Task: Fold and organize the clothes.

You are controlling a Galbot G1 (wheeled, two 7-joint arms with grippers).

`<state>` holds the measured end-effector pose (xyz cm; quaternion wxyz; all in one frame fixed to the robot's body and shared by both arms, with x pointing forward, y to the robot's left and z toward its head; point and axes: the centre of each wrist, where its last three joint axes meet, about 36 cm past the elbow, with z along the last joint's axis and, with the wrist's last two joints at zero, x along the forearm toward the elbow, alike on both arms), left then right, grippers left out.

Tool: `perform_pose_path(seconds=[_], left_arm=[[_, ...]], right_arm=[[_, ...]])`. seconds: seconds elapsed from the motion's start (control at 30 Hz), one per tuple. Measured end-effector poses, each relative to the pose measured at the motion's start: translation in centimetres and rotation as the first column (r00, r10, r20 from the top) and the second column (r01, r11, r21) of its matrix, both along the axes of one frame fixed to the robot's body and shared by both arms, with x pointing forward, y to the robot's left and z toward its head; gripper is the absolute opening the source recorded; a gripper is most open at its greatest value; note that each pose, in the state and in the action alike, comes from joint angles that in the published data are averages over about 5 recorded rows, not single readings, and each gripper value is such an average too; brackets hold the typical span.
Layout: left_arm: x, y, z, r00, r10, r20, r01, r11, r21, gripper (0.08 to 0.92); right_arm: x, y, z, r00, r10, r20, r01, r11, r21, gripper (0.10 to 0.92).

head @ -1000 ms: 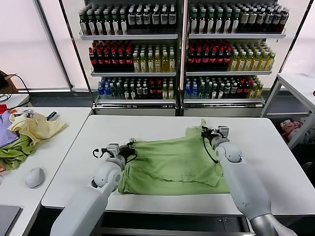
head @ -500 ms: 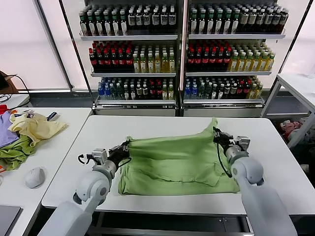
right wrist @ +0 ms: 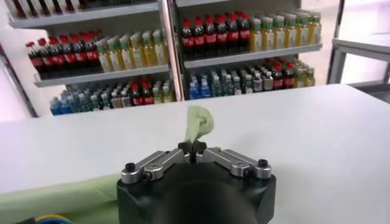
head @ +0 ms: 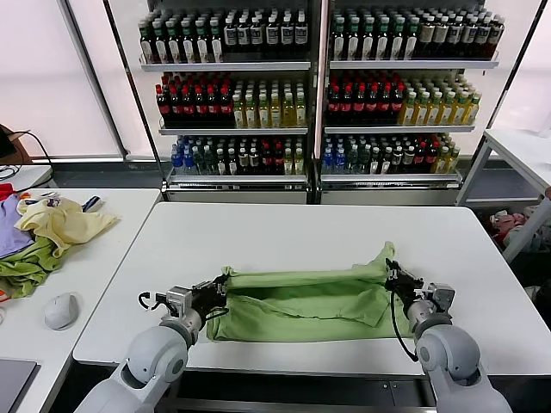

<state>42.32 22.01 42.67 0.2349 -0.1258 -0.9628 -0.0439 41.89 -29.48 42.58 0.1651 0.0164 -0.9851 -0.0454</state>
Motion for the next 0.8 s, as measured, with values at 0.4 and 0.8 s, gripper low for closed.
perform_pose_path(seconds=[0.4, 0.8], left_arm=[[-2.0, -1.4, 0.2, 0.996, 0.032, 0.083, -0.036, 0.998, 0.051, 0.474], [-3.0, -4.4, -2.6, 0.9863, 0.141, 0.086, -0.148, 0.985, 0.087, 0.789]], right_arm=[[-3.0, 0.5, 0.4, 0.999, 0.008, 0.036, -0.006, 0.998, -0.064, 0.446], [-4.7, 0.6, 0.8, 0.998, 0.008, 0.07, 0.0, 0.995, -0.104, 0.781]])
